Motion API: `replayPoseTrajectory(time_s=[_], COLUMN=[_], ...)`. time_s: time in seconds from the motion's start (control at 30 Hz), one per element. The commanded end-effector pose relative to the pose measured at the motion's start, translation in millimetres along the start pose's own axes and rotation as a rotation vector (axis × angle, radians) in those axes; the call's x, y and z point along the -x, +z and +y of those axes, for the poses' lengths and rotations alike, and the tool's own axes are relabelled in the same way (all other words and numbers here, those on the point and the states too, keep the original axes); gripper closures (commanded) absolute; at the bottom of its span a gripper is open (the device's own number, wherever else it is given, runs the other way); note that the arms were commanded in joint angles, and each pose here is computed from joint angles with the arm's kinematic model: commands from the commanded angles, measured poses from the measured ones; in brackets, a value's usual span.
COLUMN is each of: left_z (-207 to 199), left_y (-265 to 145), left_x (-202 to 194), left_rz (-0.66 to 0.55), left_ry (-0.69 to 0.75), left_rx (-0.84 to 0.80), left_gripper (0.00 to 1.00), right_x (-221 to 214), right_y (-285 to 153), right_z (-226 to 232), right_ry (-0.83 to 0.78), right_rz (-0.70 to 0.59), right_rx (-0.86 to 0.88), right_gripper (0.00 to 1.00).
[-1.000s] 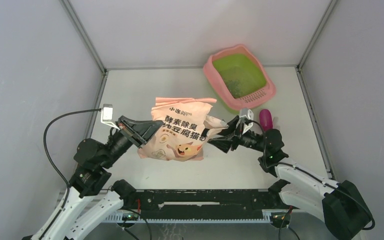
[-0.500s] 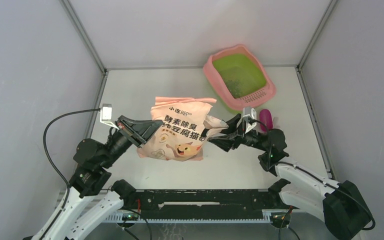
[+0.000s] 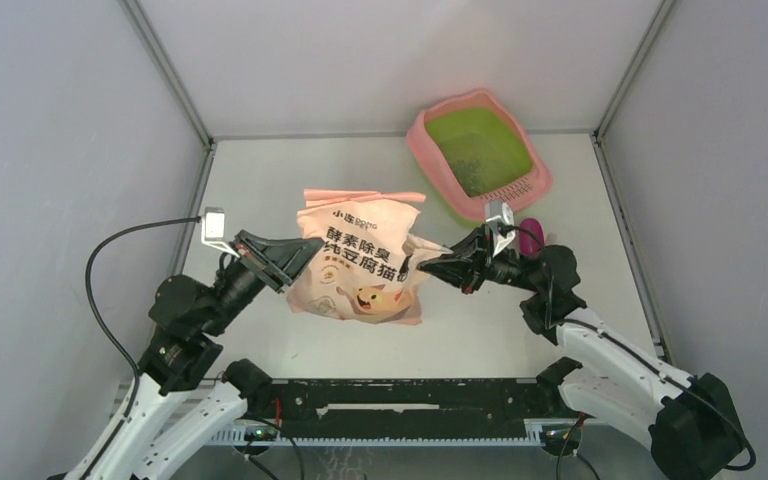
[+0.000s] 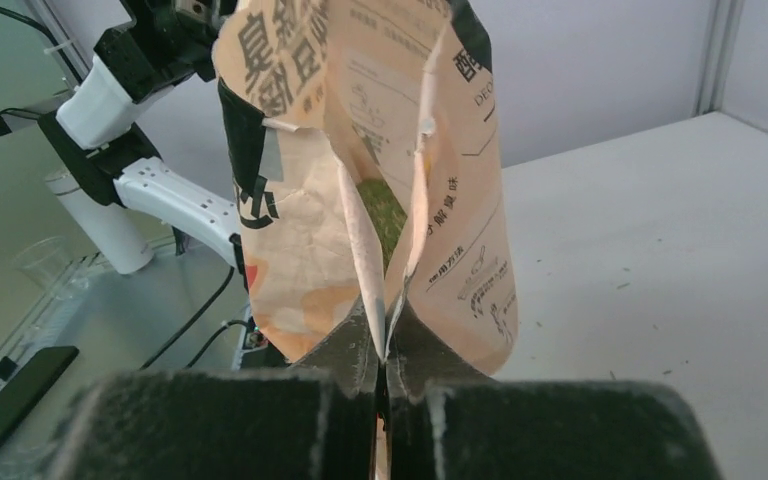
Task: Fill the litter box with clean litter
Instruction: Close the cat litter bag at the center of the board.
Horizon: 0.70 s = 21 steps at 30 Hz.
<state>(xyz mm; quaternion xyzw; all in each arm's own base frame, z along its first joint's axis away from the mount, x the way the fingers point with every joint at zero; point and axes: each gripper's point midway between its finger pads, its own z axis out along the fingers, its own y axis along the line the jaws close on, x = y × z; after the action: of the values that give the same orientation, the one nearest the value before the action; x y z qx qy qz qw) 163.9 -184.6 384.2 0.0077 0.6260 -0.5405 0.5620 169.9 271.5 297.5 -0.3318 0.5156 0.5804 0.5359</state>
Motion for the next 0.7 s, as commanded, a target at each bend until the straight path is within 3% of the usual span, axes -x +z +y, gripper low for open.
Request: replayPoseTrajectory(time_s=[0.0, 0.2, 0.33, 0.4, 0.5, 0.57, 0.67], left_z=[11, 92, 131, 140, 146, 146, 141], left_y=[-11, -17, -18, -20, -24, -26, -28], left_x=[22, -9, -29, -31, -30, -27, -19], left_rz=[-0.068, -0.026, -0.007, -0.022, -0.027, -0.036, -0.061], left_ry=[0.098, 0.175, 0.201, 0.217, 0.247, 0.262, 0.275], left_rx=[0.109, 0.387, 0.489, 0.506, 0.53, 0.54, 0.53], left_gripper=[1.0, 1.0, 1.0, 1.0, 1.0, 1.0, 1.0], right_x=[44, 57, 70, 78, 56, 47, 48], right_y=[0, 8, 18, 23, 25, 24, 27], right_z=[17, 17, 31, 20, 0, -14, -7], right_ry=[-0.053, -0.05, -0.074, -0.087, -0.048, -0.06, -0.085], right_rz=[-0.005, 0.046, 0.091, 0.147, 0.41, 0.505, 0.505], right_rx=[0.022, -0.014, -0.029, -0.096, -0.261, -0.383, -0.393], right_gripper=[1.0, 1.0, 1.0, 1.0, 1.0, 1.0, 1.0])
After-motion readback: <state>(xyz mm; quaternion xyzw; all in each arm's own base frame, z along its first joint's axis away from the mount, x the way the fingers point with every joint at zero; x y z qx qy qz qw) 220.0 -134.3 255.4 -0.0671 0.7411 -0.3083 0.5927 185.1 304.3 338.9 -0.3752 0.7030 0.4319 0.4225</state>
